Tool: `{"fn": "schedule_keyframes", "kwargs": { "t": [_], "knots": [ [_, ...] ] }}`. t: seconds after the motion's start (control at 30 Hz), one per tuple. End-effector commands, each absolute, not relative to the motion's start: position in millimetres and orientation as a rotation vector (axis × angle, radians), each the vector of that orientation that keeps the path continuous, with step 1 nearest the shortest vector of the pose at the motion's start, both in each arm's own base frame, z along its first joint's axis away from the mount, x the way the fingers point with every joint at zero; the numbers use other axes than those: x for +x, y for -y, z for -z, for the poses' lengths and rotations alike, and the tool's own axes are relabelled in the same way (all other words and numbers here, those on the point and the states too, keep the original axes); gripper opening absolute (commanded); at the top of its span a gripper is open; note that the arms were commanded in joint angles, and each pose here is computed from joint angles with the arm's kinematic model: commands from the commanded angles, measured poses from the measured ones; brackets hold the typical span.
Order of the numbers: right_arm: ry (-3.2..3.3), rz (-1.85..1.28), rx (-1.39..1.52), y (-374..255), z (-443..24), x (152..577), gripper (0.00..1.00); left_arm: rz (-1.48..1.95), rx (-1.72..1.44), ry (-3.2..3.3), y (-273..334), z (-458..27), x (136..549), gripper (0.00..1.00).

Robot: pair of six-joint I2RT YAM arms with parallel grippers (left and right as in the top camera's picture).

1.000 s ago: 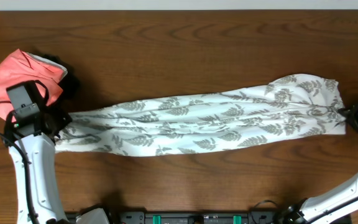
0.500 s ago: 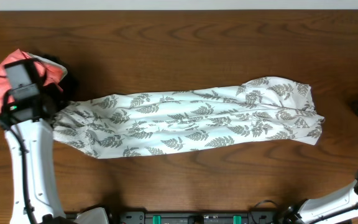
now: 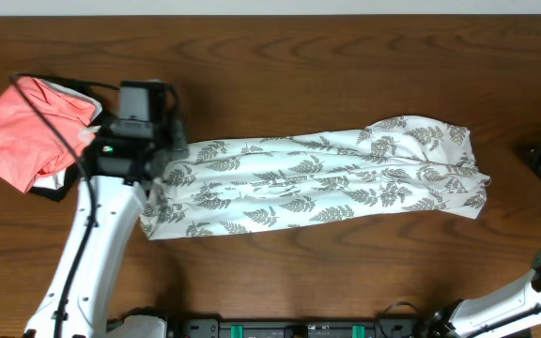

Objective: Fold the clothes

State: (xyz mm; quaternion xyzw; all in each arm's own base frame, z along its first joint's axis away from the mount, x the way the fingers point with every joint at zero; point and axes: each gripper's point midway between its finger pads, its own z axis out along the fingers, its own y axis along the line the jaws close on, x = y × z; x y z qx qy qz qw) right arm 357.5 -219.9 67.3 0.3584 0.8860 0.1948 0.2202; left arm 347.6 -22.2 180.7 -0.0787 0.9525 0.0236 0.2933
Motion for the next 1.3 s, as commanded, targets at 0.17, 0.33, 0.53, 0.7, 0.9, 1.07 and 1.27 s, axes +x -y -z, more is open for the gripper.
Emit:
{"fn": "schedule_keyframes", "kwargs": {
  "t": [0.17,0.33,0.53,0.7,0.9,1.07,1.27],
  "knots": [
    [-2.449,-0.563,0.966,209.7,-72.5,362.6,0.3,-0.026,-0.098,-2.636,75.8,-145.9,353.6,0.06],
    [-2.452,-0.565,0.964,208.4,-72.4,362.8,0.3,0.004,-0.043,-2.67,108.4,-124.1,356.4,0.06],
    [-2.454,-0.565,0.961,207.7,-72.3,363.3,0.3,0.037,0.019,-2.676,139.0,-116.5,350.9,0.06],
    [-2.453,-0.566,0.962,207.7,-72.3,363.3,0.3,0.06,0.045,-2.671,154.0,-116.8,346.4,0.06],
    [-2.454,-0.566,0.962,207.6,-72.3,363.2,0.3,0.062,0.04,-2.68,156.8,-113.4,345.0,0.06],
    [-2.454,-0.566,0.962,207.6,-72.3,363.2,0.3,0.079,0.034,-2.702,159.8,-107.4,343.7,0.06],
    [-2.454,-0.565,0.961,207.6,-72.4,363.4,0.3,0.088,0.045,-2.709,163.3,-105.4,342.3,0.07]
  ]
}}
